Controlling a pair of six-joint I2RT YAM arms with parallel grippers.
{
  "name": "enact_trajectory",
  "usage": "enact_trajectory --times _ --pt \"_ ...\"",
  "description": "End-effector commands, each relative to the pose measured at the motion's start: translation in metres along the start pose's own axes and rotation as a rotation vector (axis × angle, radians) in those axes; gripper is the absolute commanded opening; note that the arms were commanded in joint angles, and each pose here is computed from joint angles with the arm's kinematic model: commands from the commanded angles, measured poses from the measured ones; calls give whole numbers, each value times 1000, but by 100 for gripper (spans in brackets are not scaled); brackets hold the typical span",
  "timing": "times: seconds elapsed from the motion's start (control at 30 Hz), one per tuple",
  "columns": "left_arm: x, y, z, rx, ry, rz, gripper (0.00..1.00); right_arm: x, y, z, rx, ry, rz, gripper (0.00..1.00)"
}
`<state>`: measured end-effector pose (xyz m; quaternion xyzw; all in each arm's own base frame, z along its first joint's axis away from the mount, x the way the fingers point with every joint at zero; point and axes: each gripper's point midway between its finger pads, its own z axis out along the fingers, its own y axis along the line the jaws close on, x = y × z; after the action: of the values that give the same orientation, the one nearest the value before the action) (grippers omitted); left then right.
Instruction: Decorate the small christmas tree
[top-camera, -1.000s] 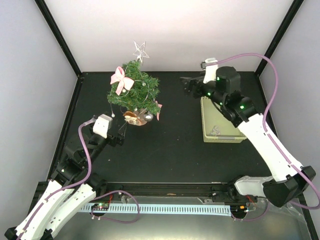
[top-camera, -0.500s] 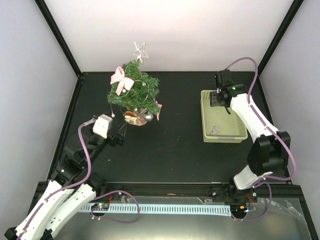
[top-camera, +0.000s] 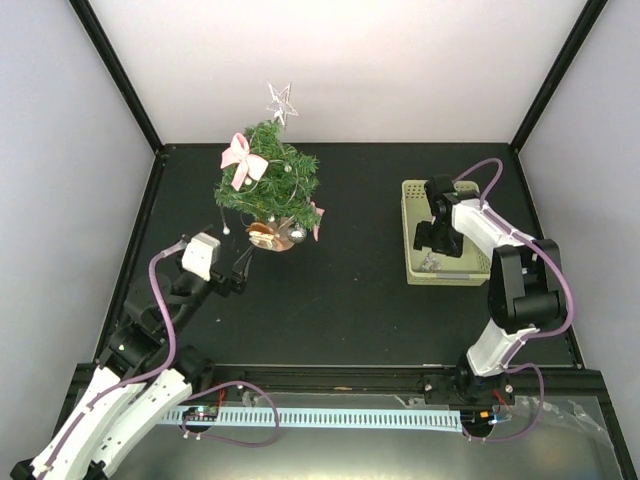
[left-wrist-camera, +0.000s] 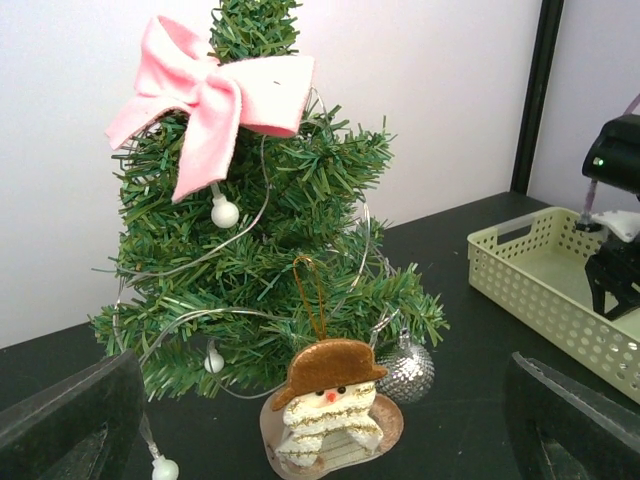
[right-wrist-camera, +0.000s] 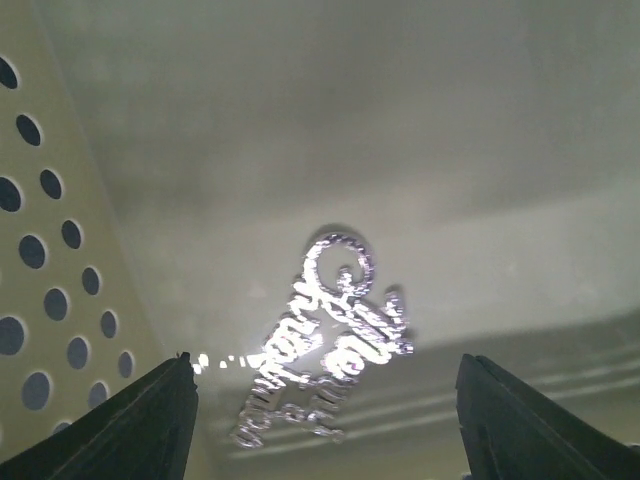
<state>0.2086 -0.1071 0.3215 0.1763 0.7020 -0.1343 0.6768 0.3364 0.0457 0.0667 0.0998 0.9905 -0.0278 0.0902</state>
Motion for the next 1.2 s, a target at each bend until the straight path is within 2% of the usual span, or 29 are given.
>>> enact_trajectory --times 0.0,0.4,0.73,0.93,1.0,1.1,1.17 --pt "-4 -1 -4 9 -28 -9 99 -1 17 6 -112 -4 194 72" --pt "-6 3 -7 -8 -37 -5 99 9 3 19 -36 12 497 73" --pt "-6 3 -7 -13 -41 -3 99 30 19 51 -77 147 581 74" --pt "-6 5 -8 -20 -42 -1 99 30 11 59 -16 144 606 74" --pt "-6 5 -8 -21 -41 -1 99 28 12 62 -25 136 614 72" --pt "-5 5 -8 -24 -40 -2 99 24 15 63 -48 121 619 61" --pt "-5 5 -8 -24 -40 -1 99 23 17 64 -57 117 618 58"
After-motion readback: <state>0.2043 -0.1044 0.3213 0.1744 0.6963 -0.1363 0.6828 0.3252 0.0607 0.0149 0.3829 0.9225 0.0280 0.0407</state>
